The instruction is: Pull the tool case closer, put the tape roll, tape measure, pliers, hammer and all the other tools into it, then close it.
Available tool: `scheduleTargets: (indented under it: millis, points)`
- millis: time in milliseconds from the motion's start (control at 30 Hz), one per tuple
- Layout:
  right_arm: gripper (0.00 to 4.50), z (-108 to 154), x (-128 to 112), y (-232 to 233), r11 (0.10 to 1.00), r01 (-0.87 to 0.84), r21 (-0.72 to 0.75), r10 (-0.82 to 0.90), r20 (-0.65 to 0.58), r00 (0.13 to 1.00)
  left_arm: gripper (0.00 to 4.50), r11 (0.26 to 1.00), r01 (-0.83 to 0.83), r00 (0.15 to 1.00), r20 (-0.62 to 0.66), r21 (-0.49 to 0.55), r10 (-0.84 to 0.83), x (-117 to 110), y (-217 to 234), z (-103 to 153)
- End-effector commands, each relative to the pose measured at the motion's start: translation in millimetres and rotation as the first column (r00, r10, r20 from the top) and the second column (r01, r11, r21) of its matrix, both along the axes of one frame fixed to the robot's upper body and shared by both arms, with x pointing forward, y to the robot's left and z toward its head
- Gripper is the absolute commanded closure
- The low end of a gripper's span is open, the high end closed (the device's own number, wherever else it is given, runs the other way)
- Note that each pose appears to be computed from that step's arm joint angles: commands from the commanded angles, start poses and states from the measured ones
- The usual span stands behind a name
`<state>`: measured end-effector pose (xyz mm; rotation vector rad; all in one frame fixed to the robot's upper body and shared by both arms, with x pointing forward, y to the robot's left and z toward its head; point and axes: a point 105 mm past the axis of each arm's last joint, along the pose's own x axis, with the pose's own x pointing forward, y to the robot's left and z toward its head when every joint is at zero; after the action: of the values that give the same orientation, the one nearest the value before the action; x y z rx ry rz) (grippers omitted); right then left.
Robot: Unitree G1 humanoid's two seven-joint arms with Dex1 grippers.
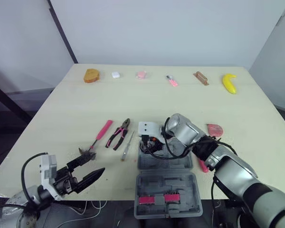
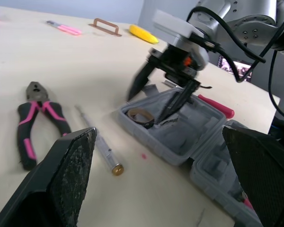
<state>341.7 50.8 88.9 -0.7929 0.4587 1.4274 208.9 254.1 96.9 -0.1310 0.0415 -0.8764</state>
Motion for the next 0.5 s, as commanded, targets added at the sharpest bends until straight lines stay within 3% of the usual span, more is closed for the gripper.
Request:
scheduleTargets:
  millis: [33,167,267,333,500]
  points:
    - [1.49,26.4,-5.0,9.1,0.986,-0.007,0.168,0.01,-0.012,1.0,0.0,1.0,0.005,0.999,0.038,0.006,-0.006,1.6,-4.4,10.7]
    - [1.49,36.6,-10.0,4.3,0.938,0.02,0.345,-0.003,-0.052,0.999,0.0,1.0,0.007,0.999,0.042,0.001,-0.007,2.6,-10.9,13.2]
    - [2.33,25.0,-8.5,-1.0,0.917,0.079,0.391,-0.056,-0.07,0.996,0.0,1.0,0.013,0.999,0.043,-0.003,-0.013,4.0,-17.4,15.0]
    - [3.24,16.8,-8.6,-1.5,0.913,0.087,0.398,-0.068,-0.06,0.996,0.0,1.0,0.019,0.999,0.044,-0.005,-0.019,5.9,-21.7,17.3]
    - [3.24,8.4,-5.1,1.1,0.895,0.125,0.428,-0.106,-0.068,0.992,0.0,1.0,0.027,0.999,0.045,-0.005,-0.027,9.1,-26.3,21.8]
